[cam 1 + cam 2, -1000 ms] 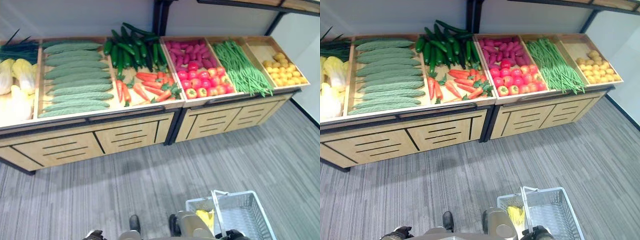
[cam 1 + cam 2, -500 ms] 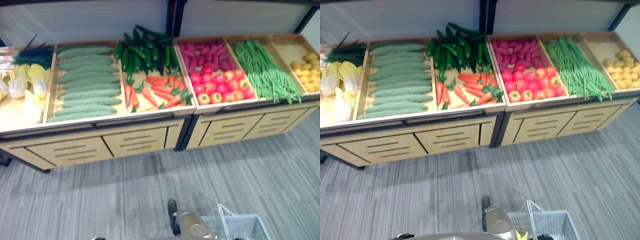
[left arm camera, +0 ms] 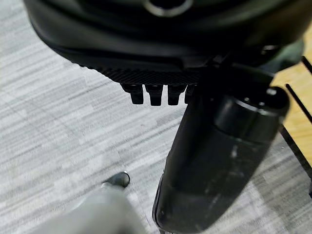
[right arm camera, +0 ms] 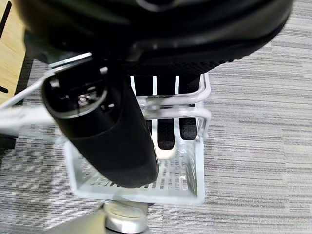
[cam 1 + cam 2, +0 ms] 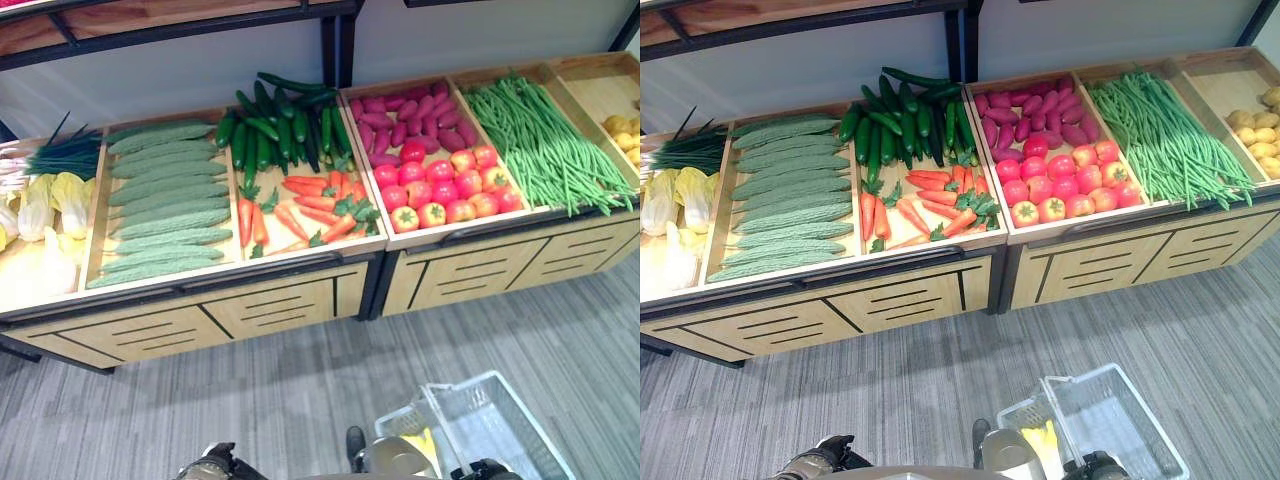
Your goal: Get the vegetables into the basket
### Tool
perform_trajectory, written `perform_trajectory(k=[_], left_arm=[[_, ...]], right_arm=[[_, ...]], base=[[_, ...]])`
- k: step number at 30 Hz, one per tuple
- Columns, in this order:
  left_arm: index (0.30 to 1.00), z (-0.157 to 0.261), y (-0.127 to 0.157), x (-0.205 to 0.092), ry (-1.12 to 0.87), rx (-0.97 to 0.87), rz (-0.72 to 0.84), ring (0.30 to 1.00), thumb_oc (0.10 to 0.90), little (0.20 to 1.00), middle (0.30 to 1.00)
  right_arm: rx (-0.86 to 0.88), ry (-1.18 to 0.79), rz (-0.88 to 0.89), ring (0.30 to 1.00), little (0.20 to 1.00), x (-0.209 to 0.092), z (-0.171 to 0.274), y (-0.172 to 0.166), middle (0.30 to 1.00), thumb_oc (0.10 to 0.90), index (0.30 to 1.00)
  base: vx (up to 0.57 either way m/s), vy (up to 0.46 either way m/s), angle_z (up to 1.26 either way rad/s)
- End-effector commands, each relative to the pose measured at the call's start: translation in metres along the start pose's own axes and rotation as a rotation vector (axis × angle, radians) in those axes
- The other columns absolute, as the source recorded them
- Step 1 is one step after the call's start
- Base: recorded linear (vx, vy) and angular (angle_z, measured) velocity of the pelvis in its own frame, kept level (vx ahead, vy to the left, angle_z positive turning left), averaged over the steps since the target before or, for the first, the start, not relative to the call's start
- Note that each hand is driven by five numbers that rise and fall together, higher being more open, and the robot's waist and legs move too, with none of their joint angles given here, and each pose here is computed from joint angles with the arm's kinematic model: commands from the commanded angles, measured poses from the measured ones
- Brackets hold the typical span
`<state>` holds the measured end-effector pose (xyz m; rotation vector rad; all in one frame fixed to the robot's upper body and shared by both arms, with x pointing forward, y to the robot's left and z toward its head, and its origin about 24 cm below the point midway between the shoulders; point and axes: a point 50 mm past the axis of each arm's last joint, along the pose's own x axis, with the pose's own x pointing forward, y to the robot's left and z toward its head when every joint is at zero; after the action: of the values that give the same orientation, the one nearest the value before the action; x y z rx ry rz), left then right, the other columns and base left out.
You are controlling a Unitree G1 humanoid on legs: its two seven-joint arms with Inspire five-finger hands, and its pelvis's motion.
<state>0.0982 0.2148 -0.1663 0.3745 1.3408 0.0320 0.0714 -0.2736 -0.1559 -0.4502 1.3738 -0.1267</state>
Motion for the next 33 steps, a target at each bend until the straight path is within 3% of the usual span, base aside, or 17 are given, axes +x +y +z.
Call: perform_trajectory(k=[1, 9, 15, 25, 30, 31, 33], left_arm=[[1.0, -0.01, 0.018, 0.0, 0.019, -0.011, 0.064, 1.0, 0.9, 1.0, 1.0], [1.0, -0.015, 0.017, 0.0, 0.023, -0.029, 0.073, 1.0, 0.9, 1.0, 1.0], [1.0, -0.021, 0.019, 0.0, 0.041, -0.024, 0.078, 1.0, 0.9, 1.0, 1.0], [1.0, 0.017, 0.04, -0.001, -0.097, -0.063, 0.148, 1.0, 0.9, 1.0, 1.0], [1.0, 0.058, 0.061, -0.01, -0.283, -0.132, 0.21, 1.0, 0.9, 1.0, 1.0], [1.0, 0.098, 0.082, -0.031, -0.509, -0.168, 0.256, 1.0, 0.9, 1.0, 1.0], [1.0, 0.118, 0.106, -0.054, -0.672, -0.192, 0.323, 1.0, 0.9, 1.0, 1.0]], right_arm=[[0.008, 0.036, -0.046, 0.3, 0.3, 0.0, -0.005, -0.015, 0.3, 0.4, 0.3], [-0.027, 0.024, -0.061, 0.3, 0.3, 0.0, -0.002, -0.018, 0.3, 0.4, 0.3], [-0.039, -0.01, -0.041, 0.3, 0.3, 0.001, 0.008, -0.009, 0.3, 0.4, 0.3], [-0.027, -0.057, -0.056, 0.3, 0.3, 0.001, 0.025, -0.009, 0.3, 0.4, 0.3], [-0.017, -0.073, -0.064, 0.3, 0.3, 0.0, 0.028, -0.011, 0.3, 0.4, 0.3], [0.002, -0.096, -0.072, 0.3, 0.3, 0.0, 0.031, -0.013, 0.3, 0.4, 0.3], [0.017, -0.12, -0.072, 0.3, 0.3, -0.001, 0.032, -0.015, 0.3, 0.4, 0.3]], base=[[0.14, -0.076, -0.32], [0.18, 0.066, -0.11], [0.07, 0.05, -0.98], [-0.01, 0.097, -0.16], [0.03, 0.063, -0.02], [0.02, 0.049, -0.06], [0.04, 0.047, -0.05]])
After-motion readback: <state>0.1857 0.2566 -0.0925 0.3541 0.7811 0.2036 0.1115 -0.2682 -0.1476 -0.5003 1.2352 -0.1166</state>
